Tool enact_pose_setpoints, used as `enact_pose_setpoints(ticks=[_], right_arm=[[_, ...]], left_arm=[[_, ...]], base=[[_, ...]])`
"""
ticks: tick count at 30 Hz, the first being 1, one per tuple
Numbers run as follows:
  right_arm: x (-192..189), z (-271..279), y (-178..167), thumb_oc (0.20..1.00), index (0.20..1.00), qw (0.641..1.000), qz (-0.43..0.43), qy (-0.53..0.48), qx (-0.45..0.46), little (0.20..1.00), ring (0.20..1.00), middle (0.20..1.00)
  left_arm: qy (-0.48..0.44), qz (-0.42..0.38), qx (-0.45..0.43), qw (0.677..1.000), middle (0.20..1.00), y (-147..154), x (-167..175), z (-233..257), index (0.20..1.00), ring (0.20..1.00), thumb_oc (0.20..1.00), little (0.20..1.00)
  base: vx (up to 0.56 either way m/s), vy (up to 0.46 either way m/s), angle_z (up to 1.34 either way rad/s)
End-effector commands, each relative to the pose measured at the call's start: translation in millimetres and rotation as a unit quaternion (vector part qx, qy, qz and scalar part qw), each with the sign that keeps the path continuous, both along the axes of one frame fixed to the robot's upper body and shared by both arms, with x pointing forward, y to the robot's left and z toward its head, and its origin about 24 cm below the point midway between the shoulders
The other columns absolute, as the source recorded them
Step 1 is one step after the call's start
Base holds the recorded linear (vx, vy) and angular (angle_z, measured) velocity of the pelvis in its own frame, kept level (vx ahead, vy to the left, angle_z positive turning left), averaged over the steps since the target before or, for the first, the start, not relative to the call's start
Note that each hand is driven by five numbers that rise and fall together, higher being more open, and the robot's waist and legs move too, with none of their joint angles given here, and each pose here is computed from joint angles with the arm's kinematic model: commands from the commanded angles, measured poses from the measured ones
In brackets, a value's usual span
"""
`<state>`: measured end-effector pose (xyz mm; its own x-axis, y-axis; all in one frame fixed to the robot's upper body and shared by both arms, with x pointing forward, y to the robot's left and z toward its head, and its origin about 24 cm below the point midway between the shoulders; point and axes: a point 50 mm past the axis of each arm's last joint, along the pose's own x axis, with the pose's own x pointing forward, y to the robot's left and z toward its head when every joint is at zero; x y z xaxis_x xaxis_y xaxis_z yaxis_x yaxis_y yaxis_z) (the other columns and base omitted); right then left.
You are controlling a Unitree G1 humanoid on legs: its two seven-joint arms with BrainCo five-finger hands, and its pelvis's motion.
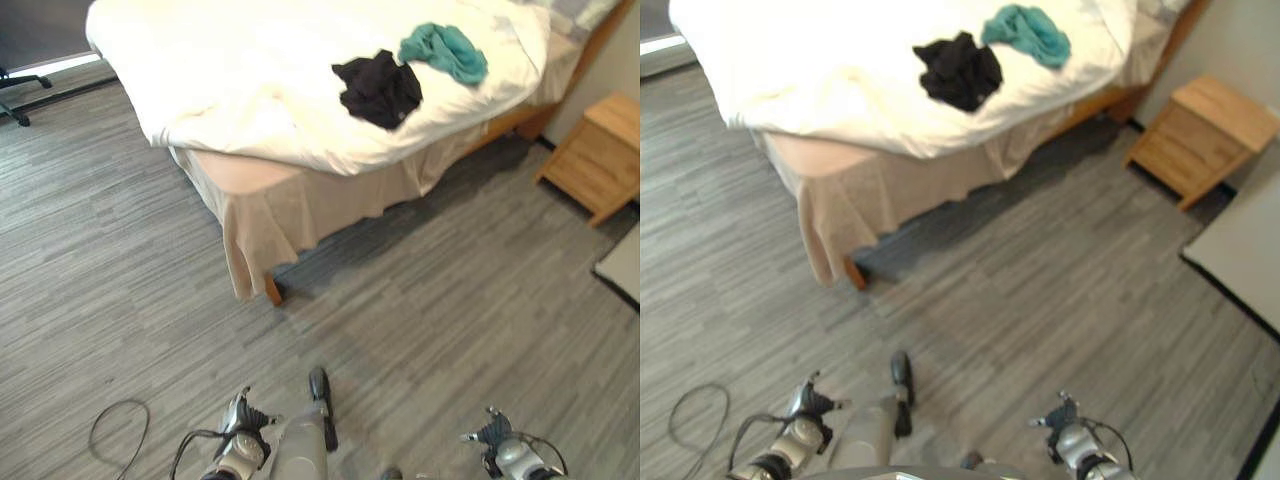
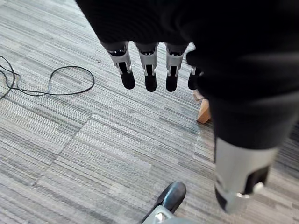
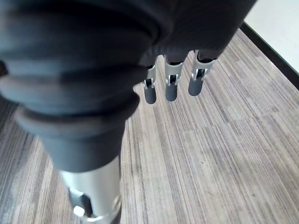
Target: Tidy up the quilt and then pick up the clothes from the bed and put them into the laundry hamper.
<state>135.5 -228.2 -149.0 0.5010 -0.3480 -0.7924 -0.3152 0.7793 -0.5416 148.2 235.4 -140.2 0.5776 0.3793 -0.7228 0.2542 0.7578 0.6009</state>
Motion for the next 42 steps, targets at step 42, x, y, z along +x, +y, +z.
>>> enact_pose_setpoints(ticks=[42], right_arm=[[-1.3, 15.9, -45.8, 1.0, 1.0, 0.998, -0.016, -0.037, -0.042, 1.0, 1.0, 1.0]], left_arm=[[-0.549, -0.125, 0.303, 0.769, 1.0, 87.4, 133.8, 287.7, 1.0, 1.0, 1.0, 1.0]], base=[[0.17, -0.11, 0.42]])
